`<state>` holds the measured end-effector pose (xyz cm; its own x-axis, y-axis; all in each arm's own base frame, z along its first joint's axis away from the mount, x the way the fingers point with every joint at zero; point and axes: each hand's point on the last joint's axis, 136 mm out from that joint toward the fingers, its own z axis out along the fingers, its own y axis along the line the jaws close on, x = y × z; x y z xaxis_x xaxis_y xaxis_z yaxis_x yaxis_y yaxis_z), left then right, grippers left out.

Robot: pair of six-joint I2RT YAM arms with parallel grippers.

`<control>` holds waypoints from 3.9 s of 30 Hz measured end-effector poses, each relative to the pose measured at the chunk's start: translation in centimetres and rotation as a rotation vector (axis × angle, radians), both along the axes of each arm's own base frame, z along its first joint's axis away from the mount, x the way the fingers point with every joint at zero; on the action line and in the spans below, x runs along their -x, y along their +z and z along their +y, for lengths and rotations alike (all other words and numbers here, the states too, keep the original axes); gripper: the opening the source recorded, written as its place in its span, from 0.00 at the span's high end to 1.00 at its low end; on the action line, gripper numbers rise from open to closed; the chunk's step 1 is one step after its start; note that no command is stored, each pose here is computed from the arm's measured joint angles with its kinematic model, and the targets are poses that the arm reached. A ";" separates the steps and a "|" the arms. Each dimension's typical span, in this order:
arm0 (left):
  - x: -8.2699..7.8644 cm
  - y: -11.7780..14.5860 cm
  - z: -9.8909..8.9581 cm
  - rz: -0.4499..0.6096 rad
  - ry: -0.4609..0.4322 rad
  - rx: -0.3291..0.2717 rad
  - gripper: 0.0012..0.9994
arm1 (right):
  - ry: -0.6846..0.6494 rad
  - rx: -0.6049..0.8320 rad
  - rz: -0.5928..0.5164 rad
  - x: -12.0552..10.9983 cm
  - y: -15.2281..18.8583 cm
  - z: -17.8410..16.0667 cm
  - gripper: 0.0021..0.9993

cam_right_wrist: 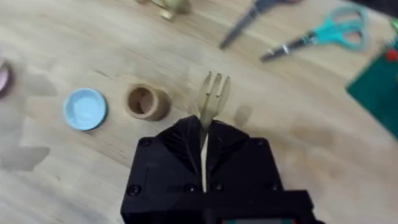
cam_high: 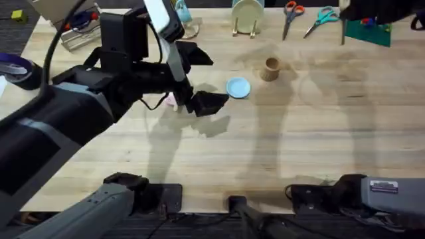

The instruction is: Pick up a utensil and set it on the pink plate, then put the other utensil in the container.

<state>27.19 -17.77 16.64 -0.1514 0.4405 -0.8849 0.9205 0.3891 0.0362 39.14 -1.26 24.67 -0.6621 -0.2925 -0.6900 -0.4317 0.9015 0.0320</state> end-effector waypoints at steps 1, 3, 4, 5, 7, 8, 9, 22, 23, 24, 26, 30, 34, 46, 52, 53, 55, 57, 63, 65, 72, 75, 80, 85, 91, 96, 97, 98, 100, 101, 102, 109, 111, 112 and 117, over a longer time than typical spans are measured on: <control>0.0 0.0 0.0 0.000 0.000 0.000 0.01 | 0.032 -0.004 -0.019 -0.1 0.3 0.4 0.97; 0.0 0.0 0.0 0.000 0.000 0.000 0.01 | 0.087 -0.010 -0.057 -0.3 0.7 1.0 0.97; 0.0 0.0 0.0 0.000 0.000 0.000 0.01 | 0.116 -0.014 -0.080 -0.4 1.1 1.4 0.97; 0.0 0.0 0.0 0.000 0.000 0.000 0.01 | 0.135 -0.019 -0.097 -0.5 1.3 1.6 0.97; 0.0 0.0 0.0 0.001 0.000 0.000 0.01 | 0.177 -0.034 -0.135 -0.8 2.0 2.2 0.97; 0.0 0.0 0.0 0.002 0.000 0.000 0.01 | 0.195 -0.045 -0.151 -0.8 2.3 2.5 0.97; 0.0 0.0 0.0 0.002 0.000 0.000 0.01 | 0.212 -0.058 -0.166 -0.8 2.6 2.8 0.97; 0.1 0.0 0.0 0.003 0.000 -0.001 0.01 | 0.444 -0.266 -0.358 0.3 6.8 5.5 0.97; 0.1 0.0 0.0 0.004 0.000 -0.001 0.01 | 0.461 -0.279 -0.370 0.4 7.0 5.6 0.97; 0.0 -0.1 0.0 0.004 0.000 -0.001 0.01 | 0.480 -0.293 -0.384 0.5 7.2 5.7 0.97; 0.0 -0.1 0.0 0.004 0.000 -0.001 0.01 | 0.514 -0.322 -0.403 0.5 7.2 5.8 0.97; 0.0 -0.1 0.0 0.004 0.000 -0.001 0.01 | 0.580 -0.379 -0.430 0.2 6.6 6.1 0.97; 0.0 -0.1 0.0 0.004 0.000 -0.001 0.01 | 0.640 -0.442 -0.456 -0.2 5.7 6.4 0.97; 0.0 -0.1 0.0 0.004 0.000 -0.001 0.01 | 0.716 -0.574 -0.500 -1.2 3.1 6.4 0.97; 0.0 -0.1 0.0 0.004 0.000 -0.001 0.01 | 0.724 -0.555 -0.492 -0.4 2.3 6.7 0.97; 0.0 -0.1 0.0 0.004 0.000 -0.001 0.01 | 0.729 -0.550 -0.494 -0.1 2.2 6.8 0.97; 0.0 -0.1 0.0 0.004 0.000 -0.001 0.01 | 0.739 -0.545 -0.492 0.6 2.0 7.0 0.97; 0.0 -0.1 0.0 0.004 0.000 -0.001 0.01 | 0.755 -0.540 -0.497 1.3 1.8 7.4 0.97; 0.1 0.0 0.0 0.003 0.000 -0.001 0.01 | 0.838 -0.503 -0.543 2.8 1.7 9.0 0.97; 0.1 -0.1 0.0 0.004 0.000 -0.001 0.01 | 0.881 -0.472 -0.583 3.0 1.7 9.7 0.97; 0.0 -0.1 0.0 0.004 0.000 -0.001 0.01 | 0.979 -0.395 -0.680 3.0 0.8 10.9 0.97; 0.0 -0.1 0.0 0.004 0.000 -0.001 0.01 | 0.988 -0.393 -0.685 2.4 -0.6 10.8 0.97; 0.0 -0.1 0.0 0.004 0.000 -0.001 0.01 | 1.006 -0.371 -0.714 1.4 -2.5 10.6 0.97; 0.1 0.0 0.0 0.003 0.000 -0.001 0.01 | 1.017 -0.352 -0.738 0.6 -3.7 10.4 0.97; 0.0 -0.1 0.0 0.004 0.000 -0.001 0.01 | 1.016 -0.357 -0.739 -0.2 -5.5 10.3 0.97; 0.0 -0.1 0.0 0.004 0.000 -0.001 0.01 | 1.005 -0.380 -0.724 -0.8 -7.3 10.2 0.97; 0.0 -0.1 0.0 0.004 0.000 -0.001 0.01 | 1.002 -0.386 -0.718 -0.9 -7.6 10.1 0.97; 0.0 -0.1 0.0 0.004 0.000 -0.001 0.01 | 1.000 -0.390 -0.714 -0.9 -8.0 10.1 0.97; 0.0 -0.1 0.0 0.004 0.000 -0.001 0.01 | 0.996 -0.398 -0.706 -1.1 -8.6 10.1 0.97; 0.0 -0.1 0.0 0.004 0.000 -0.001 0.01 | 0.994 -0.404 -0.702 -1.1 -8.8 10.1 0.97; 0.0 0.0 0.0 0.004 0.000 -0.001 0.01 | 0.992 -0.408 -0.702 -1.1 -9.0 10.1 0.97; 0.0 -0.1 0.0 0.004 0.000 -0.001 0.01 | 0.987 -0.423 -0.701 -1.4 -10.2 10.2 0.97; 0.0 -0.1 0.0 0.004 0.000 -0.001 0.01 | 0.988 -0.430 -0.695 -1.4 -10.5 10.3 0.97; 0.0 0.0 0.0 0.004 0.000 -0.001 0.01 | 0.989 -0.433 -0.693 -1.4 -10.6 10.4 0.97; 0.0 -0.1 0.0 0.004 0.000 -0.001 0.01 | 0.999 -0.438 -0.691 -1.4 -10.8 10.8 0.97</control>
